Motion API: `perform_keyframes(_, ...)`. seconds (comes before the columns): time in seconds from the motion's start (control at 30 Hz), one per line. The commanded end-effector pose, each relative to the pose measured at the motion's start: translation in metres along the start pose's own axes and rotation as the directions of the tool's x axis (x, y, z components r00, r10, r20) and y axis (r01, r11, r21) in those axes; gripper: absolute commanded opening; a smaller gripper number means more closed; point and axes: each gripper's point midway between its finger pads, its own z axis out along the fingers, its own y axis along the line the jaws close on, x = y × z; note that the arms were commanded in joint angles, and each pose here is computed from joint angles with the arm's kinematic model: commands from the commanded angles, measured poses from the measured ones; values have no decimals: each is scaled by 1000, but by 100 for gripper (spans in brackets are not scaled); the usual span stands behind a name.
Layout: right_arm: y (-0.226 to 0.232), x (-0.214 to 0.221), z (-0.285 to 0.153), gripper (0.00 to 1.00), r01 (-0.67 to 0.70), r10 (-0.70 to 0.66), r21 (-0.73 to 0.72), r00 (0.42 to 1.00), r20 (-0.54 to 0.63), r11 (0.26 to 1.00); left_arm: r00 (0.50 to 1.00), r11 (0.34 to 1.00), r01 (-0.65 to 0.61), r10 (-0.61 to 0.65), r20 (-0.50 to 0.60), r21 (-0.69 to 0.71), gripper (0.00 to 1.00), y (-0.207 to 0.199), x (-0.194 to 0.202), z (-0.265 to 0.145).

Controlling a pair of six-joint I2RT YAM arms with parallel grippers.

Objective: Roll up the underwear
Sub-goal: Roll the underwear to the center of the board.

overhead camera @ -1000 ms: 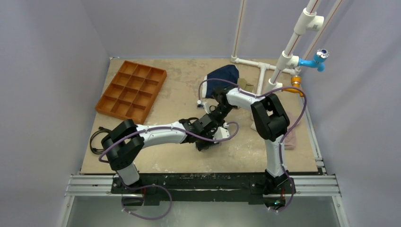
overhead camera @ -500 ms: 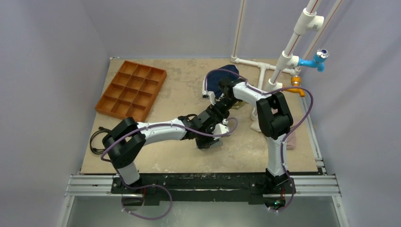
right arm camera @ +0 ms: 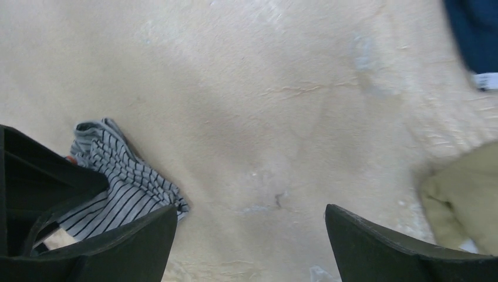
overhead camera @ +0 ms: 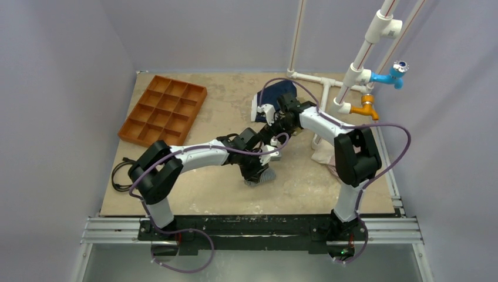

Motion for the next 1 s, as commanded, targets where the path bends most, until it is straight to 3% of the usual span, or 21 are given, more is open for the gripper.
perform_keyframes(0.0, -20, -17, -25, 99, 5, -21, 173, 996, 91, 985, 993, 996, 77, -73, -92, 38, 0, -5, 35, 5)
perform_keyframes(0.43, -25, -7, -54, 99, -45, -10, 319, 985, 171, 947, 985, 982, 168, -164, -43, 86, 0, 10, 35, 4)
perform_keyframes(0.97, -50, 34, -37, 99, -107, 90, 440, 994, 60, 892, 988, 983, 146, -150, 22, 113, 0, 11, 31, -4)
